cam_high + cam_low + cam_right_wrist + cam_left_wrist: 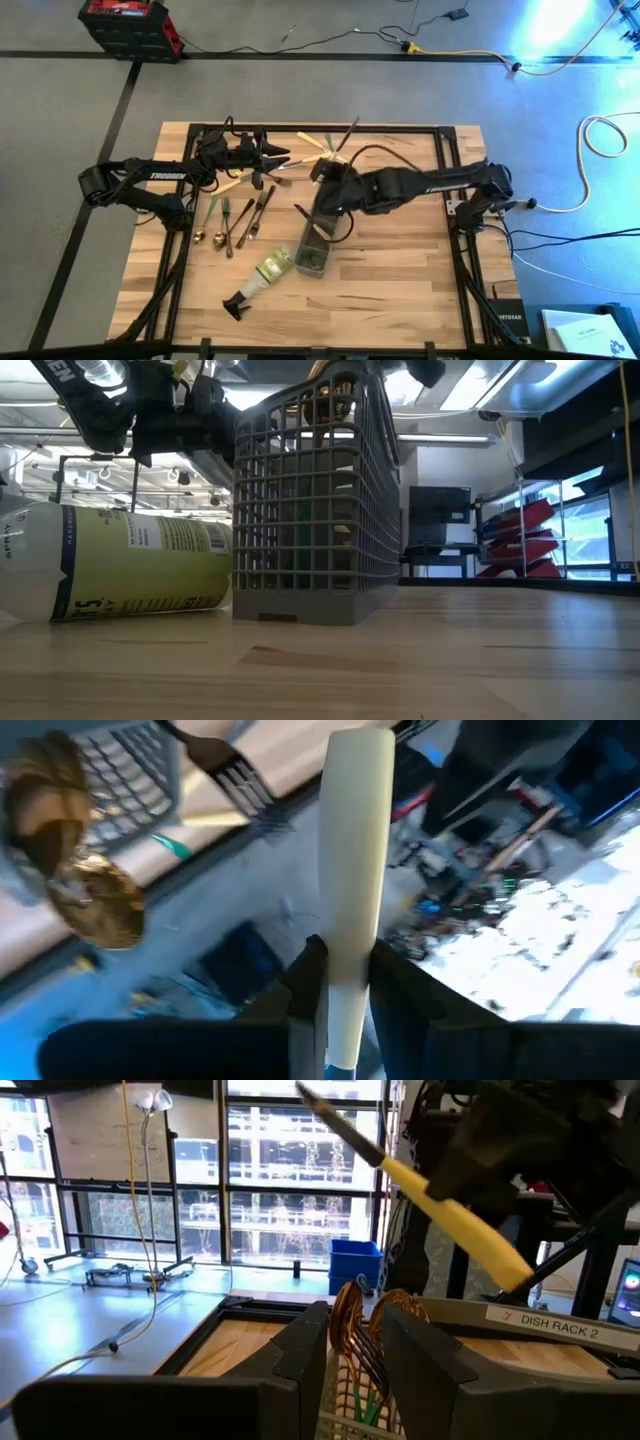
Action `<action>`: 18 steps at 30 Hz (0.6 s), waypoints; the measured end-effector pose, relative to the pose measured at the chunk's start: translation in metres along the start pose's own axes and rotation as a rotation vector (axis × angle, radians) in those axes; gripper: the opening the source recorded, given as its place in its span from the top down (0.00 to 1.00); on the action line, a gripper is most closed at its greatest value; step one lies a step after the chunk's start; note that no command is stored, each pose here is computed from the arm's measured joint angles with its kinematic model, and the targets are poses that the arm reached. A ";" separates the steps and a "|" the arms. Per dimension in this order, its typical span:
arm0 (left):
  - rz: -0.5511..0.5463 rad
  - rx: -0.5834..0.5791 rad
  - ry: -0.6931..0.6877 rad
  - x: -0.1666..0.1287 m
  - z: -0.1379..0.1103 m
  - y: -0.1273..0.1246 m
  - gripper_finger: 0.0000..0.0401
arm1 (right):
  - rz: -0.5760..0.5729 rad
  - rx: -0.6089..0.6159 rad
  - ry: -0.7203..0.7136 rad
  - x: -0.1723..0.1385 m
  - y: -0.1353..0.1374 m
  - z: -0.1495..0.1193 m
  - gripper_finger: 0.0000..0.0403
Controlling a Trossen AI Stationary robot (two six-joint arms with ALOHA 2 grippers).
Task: Sort silverware
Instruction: Put the table knife into the silverware basket
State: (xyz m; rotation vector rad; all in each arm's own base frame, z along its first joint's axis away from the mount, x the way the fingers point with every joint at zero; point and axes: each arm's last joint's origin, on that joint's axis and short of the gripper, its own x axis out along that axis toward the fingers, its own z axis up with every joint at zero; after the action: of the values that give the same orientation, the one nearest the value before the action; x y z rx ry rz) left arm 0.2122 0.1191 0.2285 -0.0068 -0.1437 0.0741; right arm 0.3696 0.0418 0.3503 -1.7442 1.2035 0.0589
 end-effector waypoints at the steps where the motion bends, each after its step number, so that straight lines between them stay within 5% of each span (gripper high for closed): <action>1: 0.000 0.001 0.001 0.000 0.000 0.000 0.79 | -0.016 -0.032 0.004 -0.002 -0.001 0.006 0.90; 7: 0.002 0.013 0.001 0.000 0.000 0.001 0.79 | -0.062 -0.245 0.025 -0.016 0.002 0.036 0.90; 18: -0.002 0.008 0.006 0.000 -0.001 0.000 0.79 | -0.091 -0.382 0.043 -0.025 0.020 0.067 0.90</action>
State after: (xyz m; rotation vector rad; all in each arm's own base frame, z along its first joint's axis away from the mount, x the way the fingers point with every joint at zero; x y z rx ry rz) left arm 0.2120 0.1196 0.2279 0.0016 -0.1377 0.0727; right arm 0.3720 0.1072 0.3147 -2.1397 1.1978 0.2094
